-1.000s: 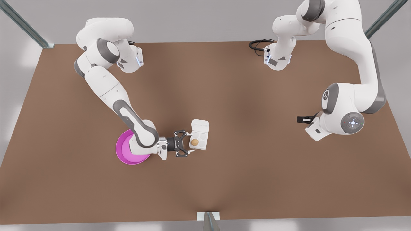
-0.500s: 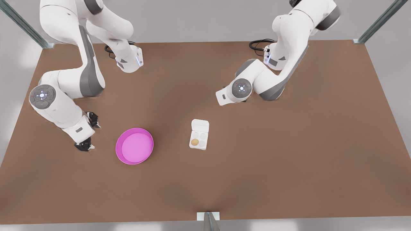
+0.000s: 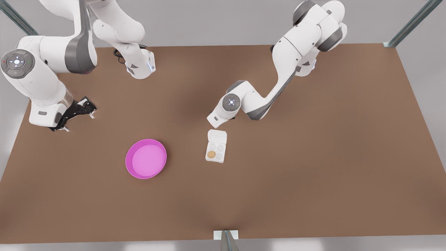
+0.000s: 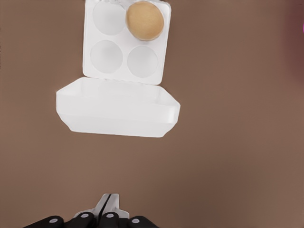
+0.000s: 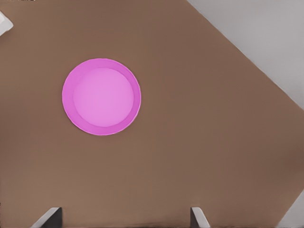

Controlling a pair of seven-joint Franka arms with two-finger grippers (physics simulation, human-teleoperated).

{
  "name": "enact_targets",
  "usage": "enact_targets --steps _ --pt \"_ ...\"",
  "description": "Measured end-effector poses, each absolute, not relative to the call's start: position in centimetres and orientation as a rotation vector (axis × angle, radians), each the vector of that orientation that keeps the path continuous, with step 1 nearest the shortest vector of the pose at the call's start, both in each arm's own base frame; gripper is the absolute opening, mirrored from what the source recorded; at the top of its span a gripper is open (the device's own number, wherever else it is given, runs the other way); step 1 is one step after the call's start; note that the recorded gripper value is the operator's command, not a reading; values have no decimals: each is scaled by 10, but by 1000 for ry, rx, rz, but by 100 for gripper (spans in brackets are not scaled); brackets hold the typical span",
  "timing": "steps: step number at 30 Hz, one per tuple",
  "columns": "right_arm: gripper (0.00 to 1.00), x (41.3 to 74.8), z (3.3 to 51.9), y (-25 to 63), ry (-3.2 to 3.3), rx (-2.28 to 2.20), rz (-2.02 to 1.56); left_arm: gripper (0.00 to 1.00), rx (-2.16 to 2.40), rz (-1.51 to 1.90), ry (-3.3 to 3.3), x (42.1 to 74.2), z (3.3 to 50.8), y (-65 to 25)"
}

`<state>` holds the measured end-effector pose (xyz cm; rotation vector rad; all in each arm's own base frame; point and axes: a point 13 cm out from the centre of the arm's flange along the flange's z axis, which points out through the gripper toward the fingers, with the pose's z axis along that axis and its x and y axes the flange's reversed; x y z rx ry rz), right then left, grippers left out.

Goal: Pack egg into the box and close the box lid

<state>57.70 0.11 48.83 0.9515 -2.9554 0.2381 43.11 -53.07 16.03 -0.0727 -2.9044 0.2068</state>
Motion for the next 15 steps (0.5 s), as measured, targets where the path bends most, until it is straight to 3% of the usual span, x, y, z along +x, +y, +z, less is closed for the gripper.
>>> enact_targets --steps 5,15 --pt "100 576 478 -43 -3020 633 227 21 10 192 -2937 443 138 -525" --pt "100 582 469 -15 -3058 436 230 21 -61 199 -2944 460 130 -511"
